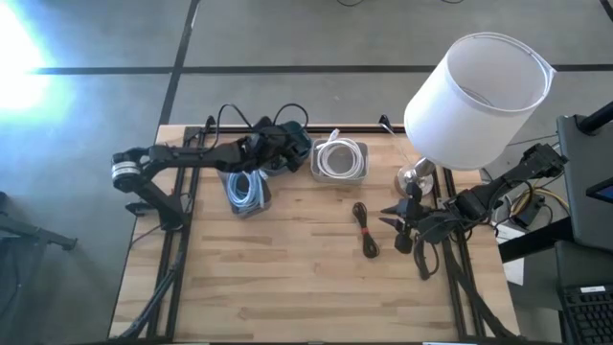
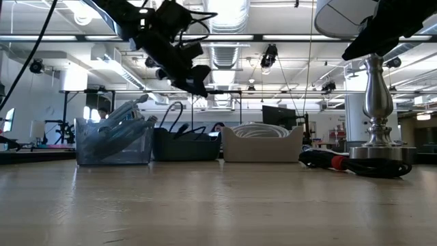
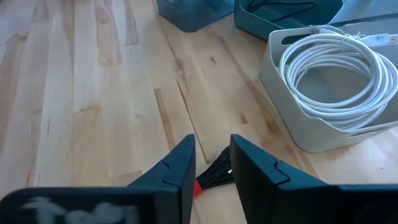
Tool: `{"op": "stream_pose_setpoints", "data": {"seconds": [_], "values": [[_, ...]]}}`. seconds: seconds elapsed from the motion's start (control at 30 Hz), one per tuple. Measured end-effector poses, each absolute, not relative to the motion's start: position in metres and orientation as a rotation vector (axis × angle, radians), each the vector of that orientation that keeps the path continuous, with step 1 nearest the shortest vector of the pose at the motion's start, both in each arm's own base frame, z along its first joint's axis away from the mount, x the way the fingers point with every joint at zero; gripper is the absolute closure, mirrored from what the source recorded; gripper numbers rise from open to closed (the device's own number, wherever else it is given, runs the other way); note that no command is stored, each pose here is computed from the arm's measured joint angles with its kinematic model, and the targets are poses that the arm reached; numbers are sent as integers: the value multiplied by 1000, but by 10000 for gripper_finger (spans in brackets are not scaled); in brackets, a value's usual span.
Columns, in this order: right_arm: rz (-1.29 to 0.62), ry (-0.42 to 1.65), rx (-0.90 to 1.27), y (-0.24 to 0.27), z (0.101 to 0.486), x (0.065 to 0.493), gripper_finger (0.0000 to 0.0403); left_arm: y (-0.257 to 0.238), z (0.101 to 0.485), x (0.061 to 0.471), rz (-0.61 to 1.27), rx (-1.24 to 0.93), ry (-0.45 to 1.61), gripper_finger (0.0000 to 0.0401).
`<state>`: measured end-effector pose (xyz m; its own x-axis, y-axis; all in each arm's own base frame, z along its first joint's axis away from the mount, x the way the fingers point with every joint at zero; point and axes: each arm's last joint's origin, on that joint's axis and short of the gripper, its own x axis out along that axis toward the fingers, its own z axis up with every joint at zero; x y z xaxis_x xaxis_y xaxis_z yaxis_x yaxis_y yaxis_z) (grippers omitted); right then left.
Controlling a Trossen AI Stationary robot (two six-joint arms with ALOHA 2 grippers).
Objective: Pick & Place USB Port
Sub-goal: Put the bottom left black charger cable into the dark green bin, then put the left black charger cable into the dark green bin
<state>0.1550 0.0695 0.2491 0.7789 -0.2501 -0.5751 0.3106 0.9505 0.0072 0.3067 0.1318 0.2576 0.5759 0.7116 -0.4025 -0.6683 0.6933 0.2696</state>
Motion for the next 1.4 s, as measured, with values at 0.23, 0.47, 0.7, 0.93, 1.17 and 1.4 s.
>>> {"op": "stream_pose_setpoints", "data": {"seconds": [0.23, 0.47, 0.7, 0.93, 1.17, 1.4], "values": [[-304, 608, 102, 69, 248, 155, 303, 133, 247, 299, 833, 11, 605, 199], [-304, 608, 102, 69, 248, 155, 303, 130, 249, 305, 717, -80, 536, 199], [-323, 599, 151, 69, 246, 155, 303, 122, 260, 316, 459, -238, 383, 199], [-343, 564, 224, 66, 238, 160, 303, 105, 269, 325, 330, -281, 283, 199], [-357, 575, 270, 64, 229, 159, 303, 88, 269, 330, 279, -273, 287, 199], [-339, 523, 380, 65, 207, 161, 303, 83, 269, 332, 264, -270, 289, 199]]}}
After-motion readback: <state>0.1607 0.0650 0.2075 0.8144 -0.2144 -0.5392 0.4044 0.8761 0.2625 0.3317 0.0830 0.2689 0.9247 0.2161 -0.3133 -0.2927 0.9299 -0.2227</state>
